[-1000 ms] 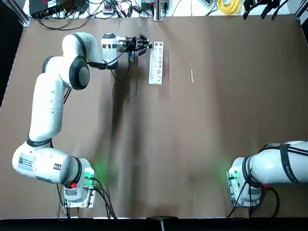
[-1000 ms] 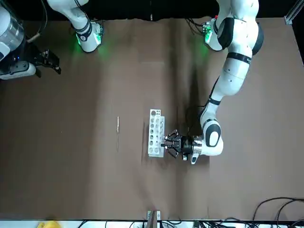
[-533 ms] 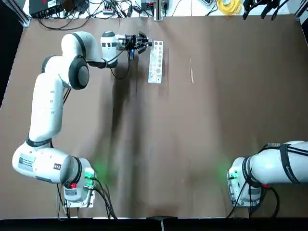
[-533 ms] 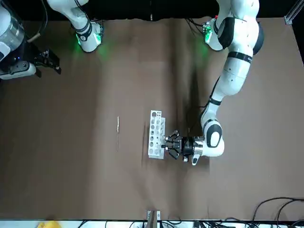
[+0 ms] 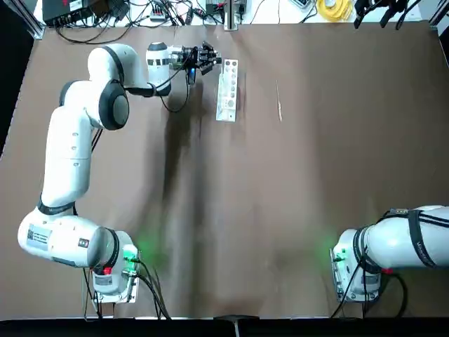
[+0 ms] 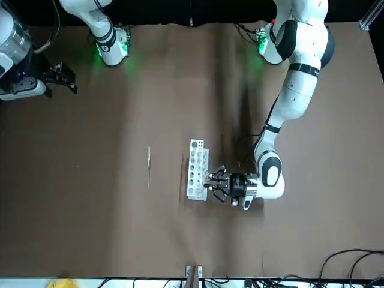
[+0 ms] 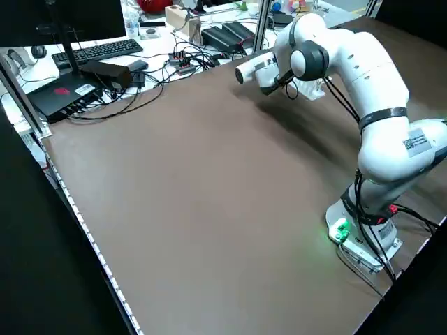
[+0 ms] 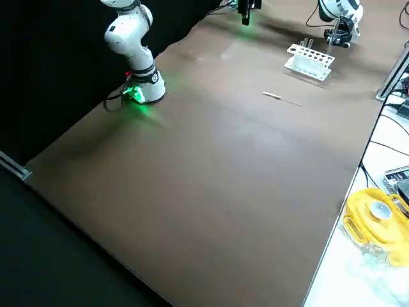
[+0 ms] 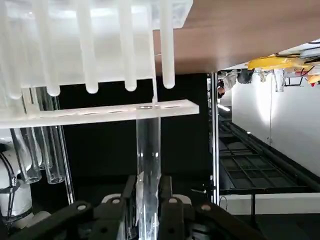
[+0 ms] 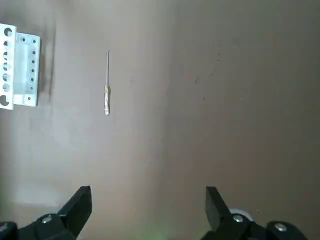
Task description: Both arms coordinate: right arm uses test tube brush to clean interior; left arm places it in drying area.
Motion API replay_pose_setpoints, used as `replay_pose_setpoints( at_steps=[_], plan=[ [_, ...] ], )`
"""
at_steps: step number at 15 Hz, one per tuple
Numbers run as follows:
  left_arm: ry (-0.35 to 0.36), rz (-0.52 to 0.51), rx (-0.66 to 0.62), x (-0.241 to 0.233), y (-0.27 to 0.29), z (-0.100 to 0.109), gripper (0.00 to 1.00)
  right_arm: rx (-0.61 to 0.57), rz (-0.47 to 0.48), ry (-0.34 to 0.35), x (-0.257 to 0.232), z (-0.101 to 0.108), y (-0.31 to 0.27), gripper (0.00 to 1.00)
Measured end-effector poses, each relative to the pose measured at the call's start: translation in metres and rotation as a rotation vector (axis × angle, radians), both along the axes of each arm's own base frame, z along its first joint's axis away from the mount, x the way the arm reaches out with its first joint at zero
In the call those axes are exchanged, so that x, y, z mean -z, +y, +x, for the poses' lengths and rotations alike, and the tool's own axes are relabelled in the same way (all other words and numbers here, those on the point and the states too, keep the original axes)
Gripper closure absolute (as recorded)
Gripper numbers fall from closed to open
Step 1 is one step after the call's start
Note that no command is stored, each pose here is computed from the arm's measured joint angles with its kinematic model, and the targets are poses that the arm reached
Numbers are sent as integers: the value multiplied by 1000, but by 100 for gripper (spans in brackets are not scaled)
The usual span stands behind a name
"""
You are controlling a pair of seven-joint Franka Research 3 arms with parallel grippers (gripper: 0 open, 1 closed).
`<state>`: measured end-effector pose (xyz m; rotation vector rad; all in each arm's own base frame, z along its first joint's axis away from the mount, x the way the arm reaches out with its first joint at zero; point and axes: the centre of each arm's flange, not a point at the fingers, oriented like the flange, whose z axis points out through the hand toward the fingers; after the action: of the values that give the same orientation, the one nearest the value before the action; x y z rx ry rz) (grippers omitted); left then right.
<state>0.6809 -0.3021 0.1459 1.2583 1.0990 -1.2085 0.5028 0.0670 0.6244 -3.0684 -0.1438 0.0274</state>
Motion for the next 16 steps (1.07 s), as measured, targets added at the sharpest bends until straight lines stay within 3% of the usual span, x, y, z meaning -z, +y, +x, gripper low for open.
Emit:
replay_pose_setpoints(
  at_steps=[16],
  plan=[
    [-4, -7, -57, -3, 1, 7, 77, -9, 0, -1, 0, -1, 4, 0]
  ],
)
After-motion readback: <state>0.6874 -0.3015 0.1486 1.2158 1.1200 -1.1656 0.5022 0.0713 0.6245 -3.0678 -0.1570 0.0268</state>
